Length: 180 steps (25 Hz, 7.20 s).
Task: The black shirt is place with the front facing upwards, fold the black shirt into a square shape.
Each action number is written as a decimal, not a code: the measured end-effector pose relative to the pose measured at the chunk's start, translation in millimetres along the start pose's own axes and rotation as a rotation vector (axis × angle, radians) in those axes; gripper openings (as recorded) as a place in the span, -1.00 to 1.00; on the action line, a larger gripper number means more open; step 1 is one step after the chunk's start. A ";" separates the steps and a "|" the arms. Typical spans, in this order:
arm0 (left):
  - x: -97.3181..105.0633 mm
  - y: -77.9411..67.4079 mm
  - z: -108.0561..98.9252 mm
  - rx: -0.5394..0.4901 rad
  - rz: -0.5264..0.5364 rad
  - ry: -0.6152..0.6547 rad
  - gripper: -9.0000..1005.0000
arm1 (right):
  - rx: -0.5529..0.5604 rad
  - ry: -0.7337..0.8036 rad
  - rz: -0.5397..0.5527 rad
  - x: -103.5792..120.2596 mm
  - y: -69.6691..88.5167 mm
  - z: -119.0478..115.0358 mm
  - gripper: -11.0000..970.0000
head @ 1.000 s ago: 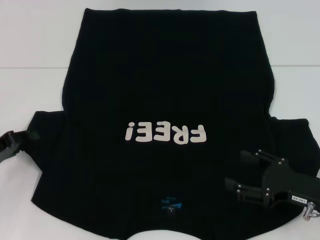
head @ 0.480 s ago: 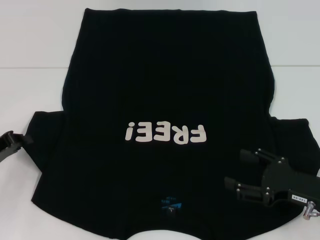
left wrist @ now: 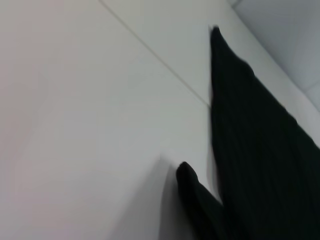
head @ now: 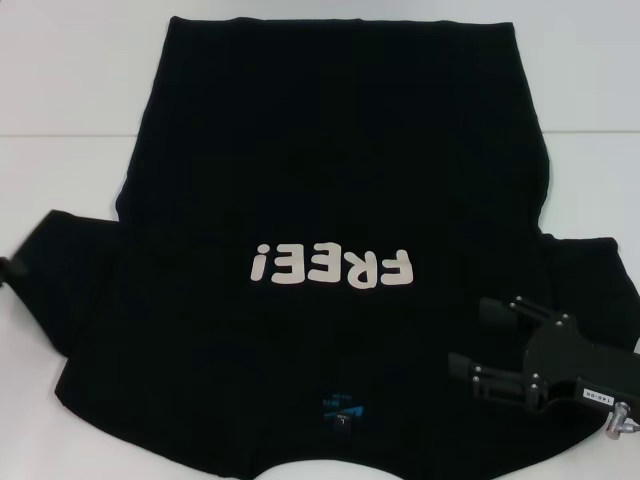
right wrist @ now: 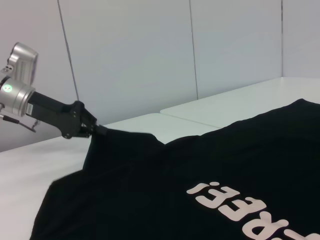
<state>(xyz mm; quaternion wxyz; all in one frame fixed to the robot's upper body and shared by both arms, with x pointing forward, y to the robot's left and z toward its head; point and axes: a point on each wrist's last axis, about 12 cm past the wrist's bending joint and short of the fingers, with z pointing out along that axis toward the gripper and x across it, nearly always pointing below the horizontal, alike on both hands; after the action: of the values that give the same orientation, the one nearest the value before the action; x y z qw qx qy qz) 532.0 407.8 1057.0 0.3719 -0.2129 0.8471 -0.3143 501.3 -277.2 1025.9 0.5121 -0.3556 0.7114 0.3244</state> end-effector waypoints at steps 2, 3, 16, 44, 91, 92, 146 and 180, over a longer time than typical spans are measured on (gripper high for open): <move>-4.4 2.8 -4.6 -0.008 -0.001 -0.029 -0.95 | 0.000 -0.001 0.000 0.0 0.0 0.0 0.91; -7.0 4.1 -7.1 -0.011 -0.002 -0.046 -0.95 | 0.000 -0.001 0.000 0.0 0.0 0.0 0.91; -11.7 -3.7 -4.1 0.029 0.001 -0.060 -0.95 | -0.010 -0.011 0.001 -1.2 1.3 0.0 0.91; 56.4 -71.9 61.3 0.342 -0.108 0.152 -0.76 | -0.023 -0.015 0.016 0.0 4.6 3.4 0.91; 40.3 -81.0 79.7 0.282 -0.118 0.038 0.77 | -0.027 -0.016 0.025 1.5 6.4 3.1 0.91; 40.3 -87.0 80.7 0.320 -0.108 0.030 0.77 | -0.028 -0.016 0.025 1.5 6.5 3.1 0.91; 86.5 -72.1 -7.5 0.666 0.922 0.194 0.75 | 0.424 0.625 0.971 -96.1 -97.2 -68.3 0.82; 86.3 -72.1 -7.4 0.664 0.920 0.190 0.75 | 0.397 0.664 0.923 -86.2 -95.9 -38.5 0.28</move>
<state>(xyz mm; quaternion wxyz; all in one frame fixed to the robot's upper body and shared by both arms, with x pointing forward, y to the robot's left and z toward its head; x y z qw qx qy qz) 480.8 308.0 1067.9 0.4396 0.3348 0.7381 -0.3872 581.7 -345.5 1109.4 0.1256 0.0100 0.9611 0.2458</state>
